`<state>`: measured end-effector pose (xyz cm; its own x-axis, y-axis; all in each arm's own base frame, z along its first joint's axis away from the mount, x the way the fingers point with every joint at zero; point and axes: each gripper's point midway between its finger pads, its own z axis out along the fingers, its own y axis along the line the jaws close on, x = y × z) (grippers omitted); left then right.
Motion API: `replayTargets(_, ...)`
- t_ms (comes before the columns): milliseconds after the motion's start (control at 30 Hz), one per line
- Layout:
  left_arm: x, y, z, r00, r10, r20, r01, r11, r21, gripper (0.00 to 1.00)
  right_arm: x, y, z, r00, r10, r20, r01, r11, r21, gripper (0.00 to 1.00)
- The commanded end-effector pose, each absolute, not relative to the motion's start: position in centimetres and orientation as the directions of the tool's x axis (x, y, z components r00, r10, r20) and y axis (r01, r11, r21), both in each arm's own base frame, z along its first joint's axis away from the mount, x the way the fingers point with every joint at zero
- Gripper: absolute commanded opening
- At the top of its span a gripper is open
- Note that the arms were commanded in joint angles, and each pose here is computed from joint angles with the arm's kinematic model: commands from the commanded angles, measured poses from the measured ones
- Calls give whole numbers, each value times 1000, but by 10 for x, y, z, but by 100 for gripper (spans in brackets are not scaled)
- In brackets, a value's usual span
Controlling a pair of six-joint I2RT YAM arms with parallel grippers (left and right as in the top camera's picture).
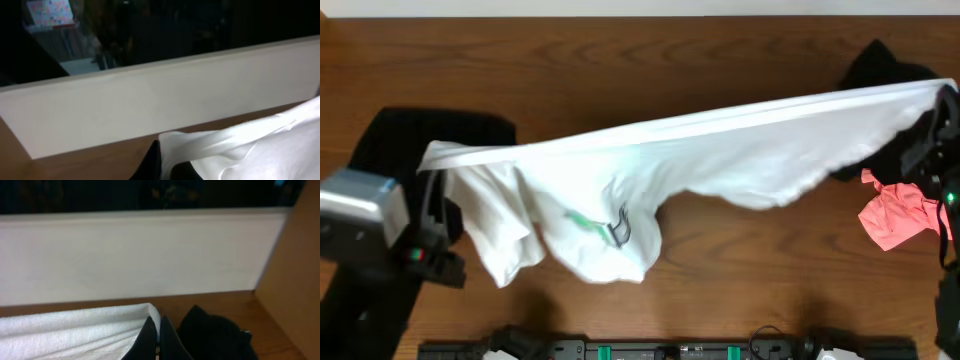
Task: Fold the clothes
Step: 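Stretch the T-shirt between both grippers and lay it flat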
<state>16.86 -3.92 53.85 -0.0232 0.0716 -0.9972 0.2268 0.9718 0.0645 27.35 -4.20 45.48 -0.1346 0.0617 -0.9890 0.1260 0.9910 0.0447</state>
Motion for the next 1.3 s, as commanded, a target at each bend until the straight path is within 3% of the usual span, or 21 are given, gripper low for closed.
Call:
replayTargets(0,153,-24,562,41,16,-999,182,983,23,6,257,-69,467,-77,69,-995,292,955,43,1)
replayTargets(200,139,-13,586,107,-14,-994,161,987,4,6,244,-71,487,-20,56,-998,316,948,47,1)
replayTargets(333,167,-26,563,2,38,-999,162,986,38,6,258,-74,468,-95,78,-992,319,947,43,1)
replayTargets(667,321,-54,451,-430,217,-876,12,972,235,6,336,-89,363,-446,164,-880,323,946,12,1)
replayTargets(900,445,-51,310,-715,220,-664,-18,943,331,7,406,-84,275,-632,159,-759,213,977,27,2)
replayTargets(1000,483,-42,261,-758,200,-621,-38,937,347,17,432,-89,244,-659,165,-734,213,977,28,4)
replayTargets(1033,495,-37,248,-766,189,-614,-49,936,349,29,442,-92,235,-662,162,-732,212,977,24,7)
replayTargets(1067,503,-32,237,-773,179,-608,-61,934,352,40,451,-95,227,-662,159,-732,215,977,18,13)
replayTargets(1133,511,-12,221,-791,154,-591,-99,922,374,64,462,-101,214,-665,147,-733,221,975,-6,44)
replayTargets(1167,512,-4,219,-796,144,-587,-117,916,383,77,465,-103,210,-668,141,-731,221,975,-14,52)
replayTargets(1267,504,21,221,-815,119,-567,-146,904,401,88,466,-104,204,-677,144,-722,225,974,-16,65)
